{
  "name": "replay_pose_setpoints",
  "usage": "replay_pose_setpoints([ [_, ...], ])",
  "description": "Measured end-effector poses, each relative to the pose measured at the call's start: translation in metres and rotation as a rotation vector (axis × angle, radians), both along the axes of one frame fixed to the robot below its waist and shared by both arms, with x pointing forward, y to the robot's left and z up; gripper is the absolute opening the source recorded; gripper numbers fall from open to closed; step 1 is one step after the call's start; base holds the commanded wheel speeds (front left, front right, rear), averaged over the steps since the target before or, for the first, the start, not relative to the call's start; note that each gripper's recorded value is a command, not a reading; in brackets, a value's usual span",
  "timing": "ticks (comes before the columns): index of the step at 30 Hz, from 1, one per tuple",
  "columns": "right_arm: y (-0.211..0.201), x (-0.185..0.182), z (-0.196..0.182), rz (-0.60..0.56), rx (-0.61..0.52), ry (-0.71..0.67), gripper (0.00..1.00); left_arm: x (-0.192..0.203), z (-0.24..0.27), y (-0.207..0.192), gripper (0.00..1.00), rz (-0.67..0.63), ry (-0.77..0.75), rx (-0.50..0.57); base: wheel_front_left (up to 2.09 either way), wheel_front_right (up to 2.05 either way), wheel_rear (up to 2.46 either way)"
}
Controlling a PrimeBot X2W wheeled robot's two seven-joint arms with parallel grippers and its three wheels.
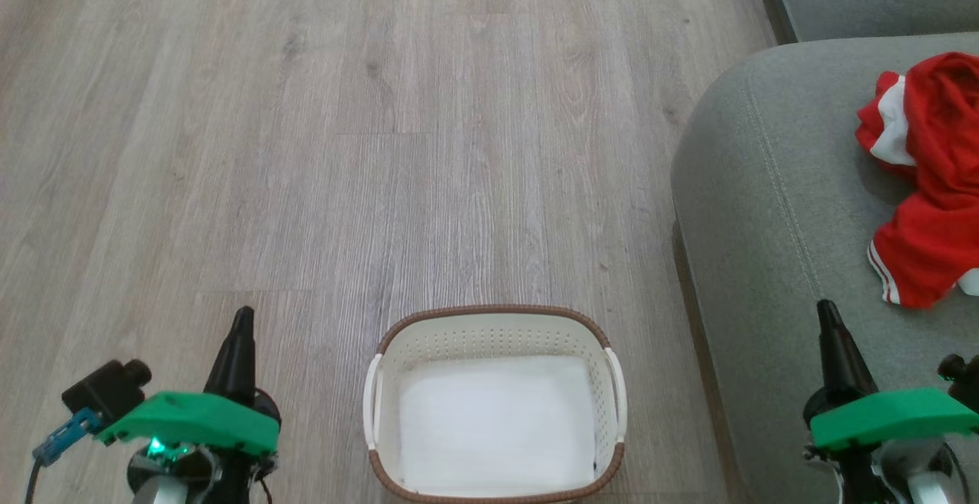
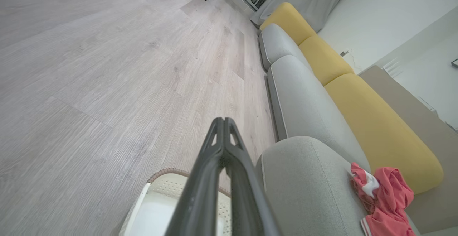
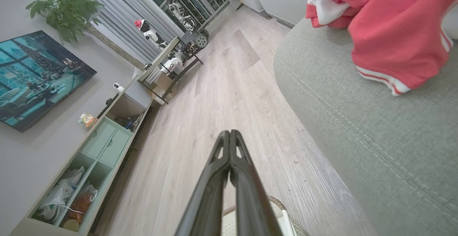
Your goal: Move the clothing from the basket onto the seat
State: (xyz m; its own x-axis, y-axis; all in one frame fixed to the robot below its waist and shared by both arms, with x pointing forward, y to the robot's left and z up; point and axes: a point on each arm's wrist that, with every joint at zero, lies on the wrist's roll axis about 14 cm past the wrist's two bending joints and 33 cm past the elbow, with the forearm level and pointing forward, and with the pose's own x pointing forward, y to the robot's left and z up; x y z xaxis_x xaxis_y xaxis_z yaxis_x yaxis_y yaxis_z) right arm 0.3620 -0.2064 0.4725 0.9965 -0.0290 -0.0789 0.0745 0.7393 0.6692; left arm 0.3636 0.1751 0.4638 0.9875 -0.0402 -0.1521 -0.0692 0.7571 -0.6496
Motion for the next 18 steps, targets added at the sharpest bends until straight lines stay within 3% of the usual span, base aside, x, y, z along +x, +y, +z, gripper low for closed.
replay_pose_setpoints([
  [18,-0.0013,0.0032,-0.0007,-0.029,0.200,0.012,0.00,0.0035,0.0001,0.0048,0.00,0.040,0.019,-0.203,0.00,0.00,0.00],
])
